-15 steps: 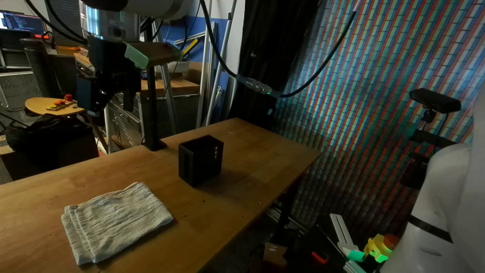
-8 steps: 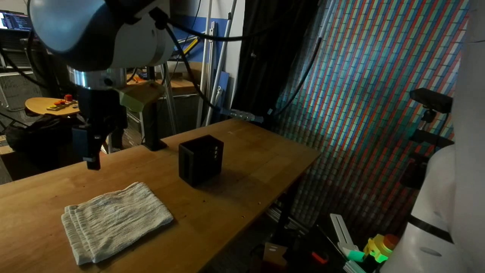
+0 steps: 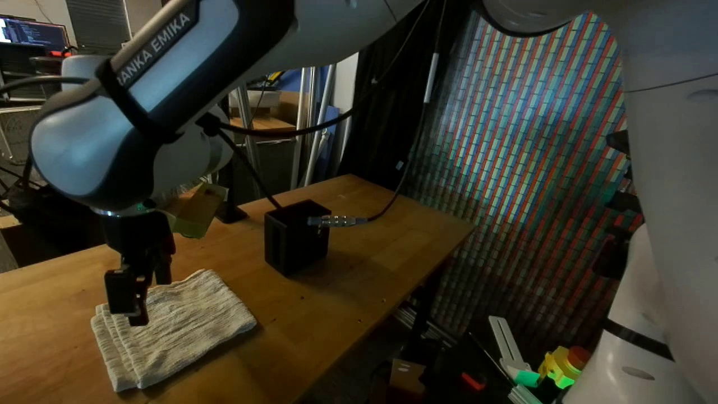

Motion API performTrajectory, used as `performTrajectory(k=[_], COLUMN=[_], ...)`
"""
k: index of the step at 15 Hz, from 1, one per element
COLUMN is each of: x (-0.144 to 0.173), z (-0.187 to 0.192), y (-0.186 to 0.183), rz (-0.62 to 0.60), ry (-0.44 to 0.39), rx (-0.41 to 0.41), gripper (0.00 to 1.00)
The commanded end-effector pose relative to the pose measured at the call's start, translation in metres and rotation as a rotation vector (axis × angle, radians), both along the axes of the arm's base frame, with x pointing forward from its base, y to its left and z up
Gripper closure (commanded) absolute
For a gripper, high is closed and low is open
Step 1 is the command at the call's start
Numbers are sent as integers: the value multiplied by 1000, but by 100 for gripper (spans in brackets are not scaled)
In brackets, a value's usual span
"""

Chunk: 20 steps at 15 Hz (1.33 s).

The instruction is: Put the white towel in the black box

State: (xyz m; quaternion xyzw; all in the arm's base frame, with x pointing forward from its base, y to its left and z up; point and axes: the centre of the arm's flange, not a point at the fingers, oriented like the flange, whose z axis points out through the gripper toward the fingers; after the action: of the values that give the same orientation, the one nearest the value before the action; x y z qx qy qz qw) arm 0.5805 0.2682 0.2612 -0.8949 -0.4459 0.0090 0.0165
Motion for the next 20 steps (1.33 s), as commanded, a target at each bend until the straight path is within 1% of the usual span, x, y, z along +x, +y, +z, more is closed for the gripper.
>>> performTrajectory(k=[1, 3, 7, 9, 12, 13, 14, 15, 19, 20], x=[18, 25, 39, 39, 31, 30, 26, 25, 17, 16], z=[-16, -28, -56, -72, -94, -94, -94, -92, -67, -60], y=[0, -3, -10, -10, -4, -1, 1, 3, 7, 8], rz=[34, 38, 34, 35, 36, 37, 41, 40, 34, 35], ry=[-5, 3, 19, 42, 75, 78, 79, 77, 56, 49], rx=[-20, -33, -31, -26, -4, 1, 3, 7, 18, 17], gripper=[0, 0, 0, 0, 1, 19, 26, 29, 62, 69])
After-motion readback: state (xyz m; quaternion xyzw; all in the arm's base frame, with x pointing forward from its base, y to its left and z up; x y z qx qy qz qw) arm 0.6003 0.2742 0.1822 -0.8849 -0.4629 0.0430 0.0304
